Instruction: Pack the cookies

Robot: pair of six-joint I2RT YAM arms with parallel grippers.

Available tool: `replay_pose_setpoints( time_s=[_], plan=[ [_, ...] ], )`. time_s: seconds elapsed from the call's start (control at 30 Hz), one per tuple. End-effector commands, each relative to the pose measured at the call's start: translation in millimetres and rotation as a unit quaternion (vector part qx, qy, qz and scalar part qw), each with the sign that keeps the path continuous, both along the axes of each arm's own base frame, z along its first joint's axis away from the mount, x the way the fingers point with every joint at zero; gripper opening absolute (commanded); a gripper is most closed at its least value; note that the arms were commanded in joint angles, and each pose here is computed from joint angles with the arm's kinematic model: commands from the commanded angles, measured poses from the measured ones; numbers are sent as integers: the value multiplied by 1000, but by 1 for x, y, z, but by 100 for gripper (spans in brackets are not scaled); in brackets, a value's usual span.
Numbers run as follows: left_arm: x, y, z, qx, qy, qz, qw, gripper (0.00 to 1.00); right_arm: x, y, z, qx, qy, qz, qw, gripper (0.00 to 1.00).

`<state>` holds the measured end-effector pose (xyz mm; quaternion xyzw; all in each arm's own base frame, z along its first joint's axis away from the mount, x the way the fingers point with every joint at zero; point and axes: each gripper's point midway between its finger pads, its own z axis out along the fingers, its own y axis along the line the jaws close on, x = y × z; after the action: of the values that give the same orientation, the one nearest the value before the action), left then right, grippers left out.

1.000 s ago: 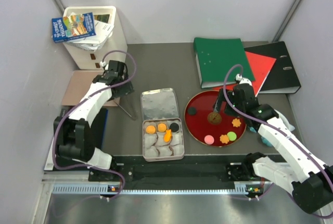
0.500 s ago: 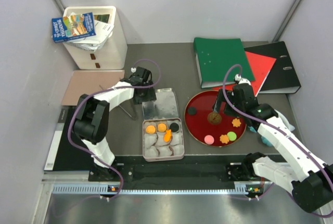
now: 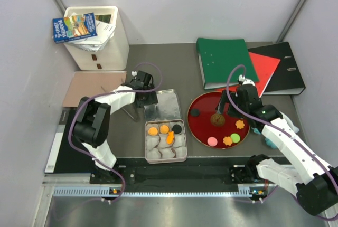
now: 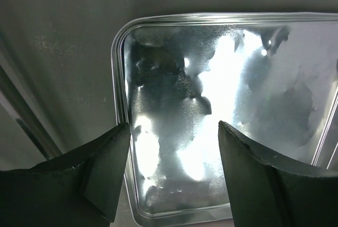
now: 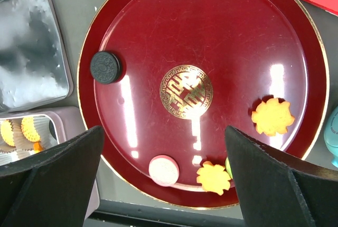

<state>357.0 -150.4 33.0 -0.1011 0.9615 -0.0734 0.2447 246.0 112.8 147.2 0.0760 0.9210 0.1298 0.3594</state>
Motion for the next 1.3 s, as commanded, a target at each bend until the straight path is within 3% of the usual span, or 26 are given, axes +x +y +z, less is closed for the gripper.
replay_pose_setpoints(
  time_s=[0.0, 0.2, 0.43, 0.73, 0.83, 0.87, 1.1, 1.13, 1.27],
  plan=[
    [11, 3, 34, -12, -65, 11, 998, 72, 9, 4, 15, 5, -22, 0, 1000, 96],
    [8, 5, 52, -24, -94, 14, 995, 73, 10, 5, 14, 6, -22, 0, 1000, 96],
    [-5, 16, 1, 22, -13, 19, 1000, 71, 12, 7, 14, 9, -21, 2, 1000, 96],
    [-14, 16, -28, 16, 13, 23, 1000, 62, 7, 1, 13, -1, -14, -5, 1000, 96],
    [-17, 17, -31, 18, 16, 20, 1000, 51, 6, 0, 13, -4, -14, -6, 1000, 96],
    [-18, 17, -31, 17, 16, 18, 1000, 41, 7, 0, 13, -4, -14, -7, 1000, 96],
    [-27, 14, -35, 5, 21, 11, 1000, 4, 8, 1, 14, -4, -15, -4, 1000, 96],
    [-27, 14, -35, 5, 22, 9, 1000, 0, 8, 1, 15, -2, -16, -4, 1000, 96],
    [-25, 11, -27, -3, 14, 2, 1000, 0, 8, 3, 17, 1, -18, -1, 1000, 96]
  ],
)
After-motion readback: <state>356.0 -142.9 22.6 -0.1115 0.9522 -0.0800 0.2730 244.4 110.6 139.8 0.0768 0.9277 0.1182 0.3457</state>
